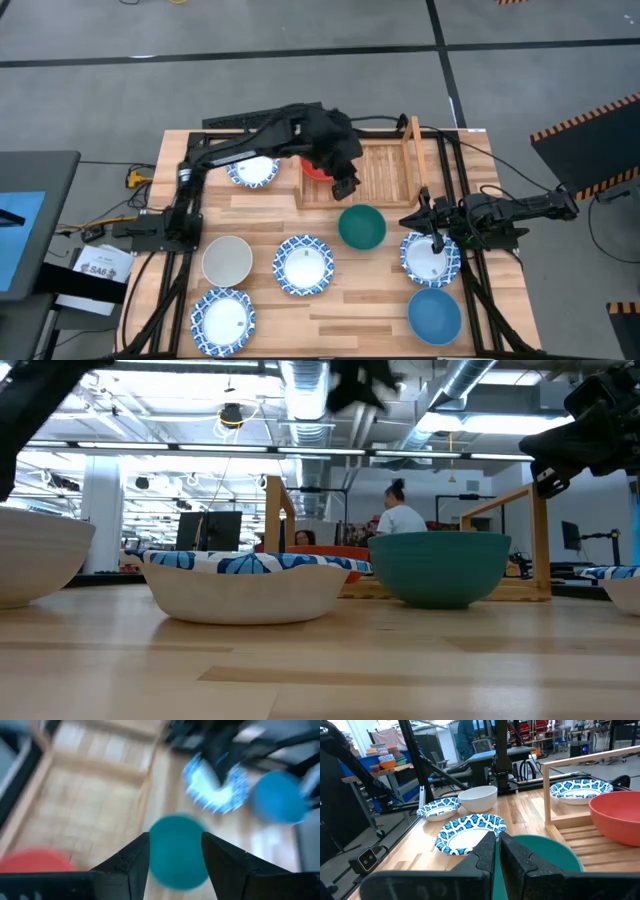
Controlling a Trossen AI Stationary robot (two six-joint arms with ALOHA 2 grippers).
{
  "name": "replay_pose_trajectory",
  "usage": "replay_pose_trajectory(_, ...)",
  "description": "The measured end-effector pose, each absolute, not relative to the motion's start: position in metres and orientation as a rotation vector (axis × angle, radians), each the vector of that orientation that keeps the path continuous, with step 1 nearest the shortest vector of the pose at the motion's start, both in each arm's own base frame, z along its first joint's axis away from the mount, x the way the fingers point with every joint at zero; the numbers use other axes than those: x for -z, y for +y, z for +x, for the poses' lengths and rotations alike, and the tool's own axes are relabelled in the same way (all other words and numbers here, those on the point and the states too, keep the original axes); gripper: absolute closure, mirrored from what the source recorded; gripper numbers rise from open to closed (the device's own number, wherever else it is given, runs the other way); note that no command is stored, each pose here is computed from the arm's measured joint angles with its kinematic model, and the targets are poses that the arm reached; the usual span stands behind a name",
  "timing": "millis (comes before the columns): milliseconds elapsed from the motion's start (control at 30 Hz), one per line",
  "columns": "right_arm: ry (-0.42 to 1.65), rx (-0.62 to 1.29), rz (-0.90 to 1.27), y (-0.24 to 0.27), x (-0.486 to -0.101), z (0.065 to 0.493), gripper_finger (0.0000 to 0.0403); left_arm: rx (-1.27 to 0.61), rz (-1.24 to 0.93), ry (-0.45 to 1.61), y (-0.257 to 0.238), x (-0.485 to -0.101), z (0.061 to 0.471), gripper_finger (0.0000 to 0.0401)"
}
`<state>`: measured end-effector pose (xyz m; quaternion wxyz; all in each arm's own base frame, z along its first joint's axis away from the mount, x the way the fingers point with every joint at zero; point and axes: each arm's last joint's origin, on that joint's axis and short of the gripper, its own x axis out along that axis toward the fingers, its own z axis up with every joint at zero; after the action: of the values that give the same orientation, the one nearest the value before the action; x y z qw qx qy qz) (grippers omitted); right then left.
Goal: Place and stack bowls onto a shelf
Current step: Put the blue patterned bowl on the shelf
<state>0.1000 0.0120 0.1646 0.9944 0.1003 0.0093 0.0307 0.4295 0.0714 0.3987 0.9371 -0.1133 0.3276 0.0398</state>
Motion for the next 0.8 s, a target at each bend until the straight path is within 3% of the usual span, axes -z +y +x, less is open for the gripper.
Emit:
replay_pose_trajectory(167,0.018,-0.061,0.201,0.012,-0.165,0.1,0.0351,-0.064,-0.166,0.468,0.04,-0.428,0.408,0.0247)
replay_pose_trajectory(367,0.016,-0.062,0.208,0.012,-0.165,0.1,0.0351,-0.138,-0.202,0.287,0.015,-0.413,0.376,0.0248)
replay_pose_trajectory(467,-0.018,-0.066,0.319,0.012,-0.169,0.1,0.0351,-0.117,-0.263,0.141,0.006,-0.404,0.357,0.0248)
replay_pose_trajectory(633,-0.291,-0.126,0.624,0.01,-0.199,0.095,0.0351,-0.092,-0.299,-0.04,-0.003,-0.4,0.322,0.0248)
replay_pose_trajectory(800,-0.609,-0.169,0.775,0.005,-0.238,0.08,0.0351,-0.131,-0.31,-0.05,-0.004,-0.404,0.297,0.0248)
